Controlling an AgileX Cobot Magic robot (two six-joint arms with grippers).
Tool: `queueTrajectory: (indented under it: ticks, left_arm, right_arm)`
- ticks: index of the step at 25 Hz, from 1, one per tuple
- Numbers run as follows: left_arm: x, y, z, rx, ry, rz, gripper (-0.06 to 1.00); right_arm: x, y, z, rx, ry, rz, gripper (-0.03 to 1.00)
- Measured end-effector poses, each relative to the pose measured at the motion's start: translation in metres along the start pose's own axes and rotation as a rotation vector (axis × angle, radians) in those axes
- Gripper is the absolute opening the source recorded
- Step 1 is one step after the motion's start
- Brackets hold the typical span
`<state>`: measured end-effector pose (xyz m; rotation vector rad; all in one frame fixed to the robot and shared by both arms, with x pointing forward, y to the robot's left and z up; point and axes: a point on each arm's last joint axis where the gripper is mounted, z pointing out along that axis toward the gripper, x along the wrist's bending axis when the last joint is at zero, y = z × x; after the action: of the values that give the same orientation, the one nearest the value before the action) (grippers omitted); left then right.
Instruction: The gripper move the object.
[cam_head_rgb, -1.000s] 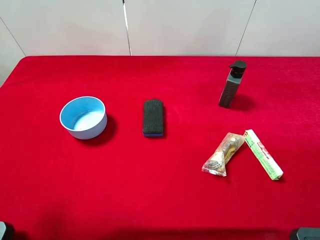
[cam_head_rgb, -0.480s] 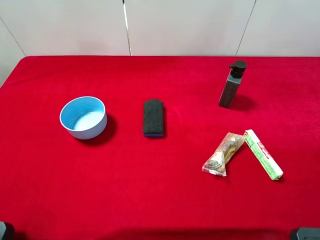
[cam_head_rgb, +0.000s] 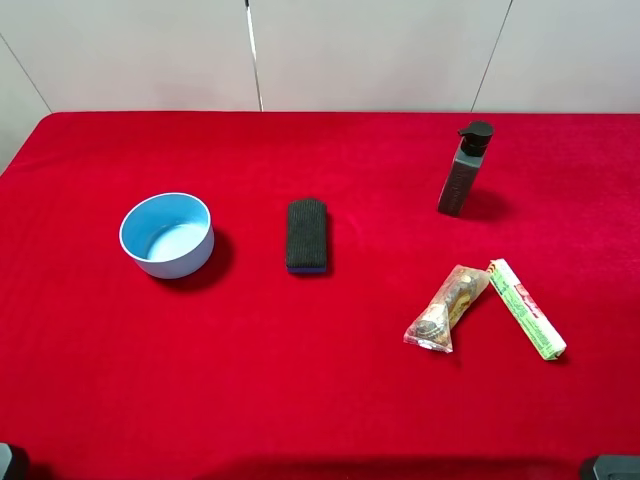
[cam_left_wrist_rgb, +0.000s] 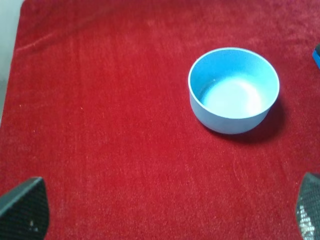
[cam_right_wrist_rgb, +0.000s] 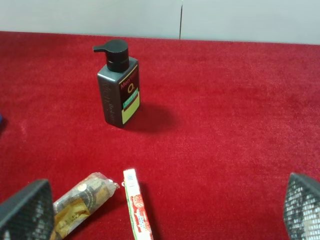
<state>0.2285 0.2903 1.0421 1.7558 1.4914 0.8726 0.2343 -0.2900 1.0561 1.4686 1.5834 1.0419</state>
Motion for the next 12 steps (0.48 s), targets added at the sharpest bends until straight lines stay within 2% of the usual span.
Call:
queueTrajectory:
  ticks: [12]
  left_arm:
    - [-0.0004, 0.0001, 0.0, -0.001, -0.004, 0.001, 0.99]
  right_arm:
    - [0.0, 0.0, 0.0, 0.0, 0.0, 0.0, 0.69]
